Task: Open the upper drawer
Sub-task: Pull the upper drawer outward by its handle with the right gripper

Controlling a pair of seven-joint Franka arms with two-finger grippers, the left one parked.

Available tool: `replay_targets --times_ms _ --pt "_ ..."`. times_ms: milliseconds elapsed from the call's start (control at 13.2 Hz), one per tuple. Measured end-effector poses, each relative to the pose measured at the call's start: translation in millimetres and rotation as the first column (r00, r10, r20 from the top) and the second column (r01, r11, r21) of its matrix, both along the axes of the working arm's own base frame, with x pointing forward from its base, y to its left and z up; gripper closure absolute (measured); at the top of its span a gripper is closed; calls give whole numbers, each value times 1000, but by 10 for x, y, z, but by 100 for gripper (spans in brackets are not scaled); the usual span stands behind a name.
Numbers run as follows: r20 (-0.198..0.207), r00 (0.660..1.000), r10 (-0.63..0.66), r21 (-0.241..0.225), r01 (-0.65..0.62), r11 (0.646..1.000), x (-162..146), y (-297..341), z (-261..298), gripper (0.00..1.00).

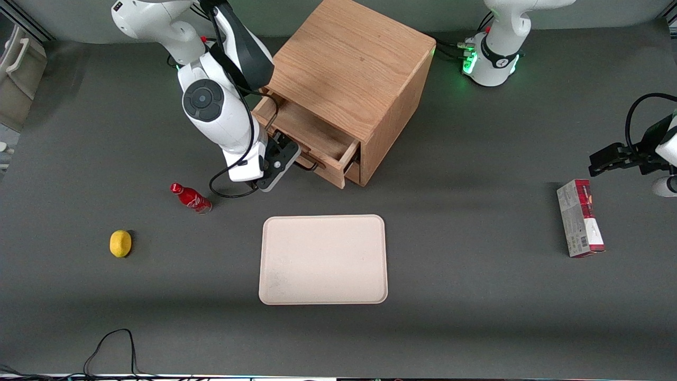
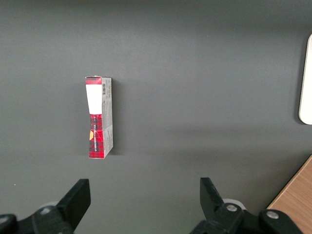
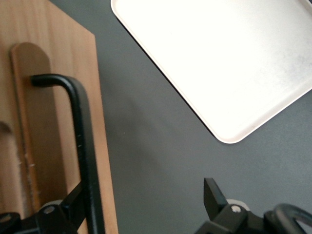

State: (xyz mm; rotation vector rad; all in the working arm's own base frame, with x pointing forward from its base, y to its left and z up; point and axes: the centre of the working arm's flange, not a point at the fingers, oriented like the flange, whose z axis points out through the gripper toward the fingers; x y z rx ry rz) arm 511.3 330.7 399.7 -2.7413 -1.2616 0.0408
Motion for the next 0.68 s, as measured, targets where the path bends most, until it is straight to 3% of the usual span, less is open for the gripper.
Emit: replay_targets --times_ms 684 --pt "32 999 17 -1 -17 1000 460 -335 -34 0"
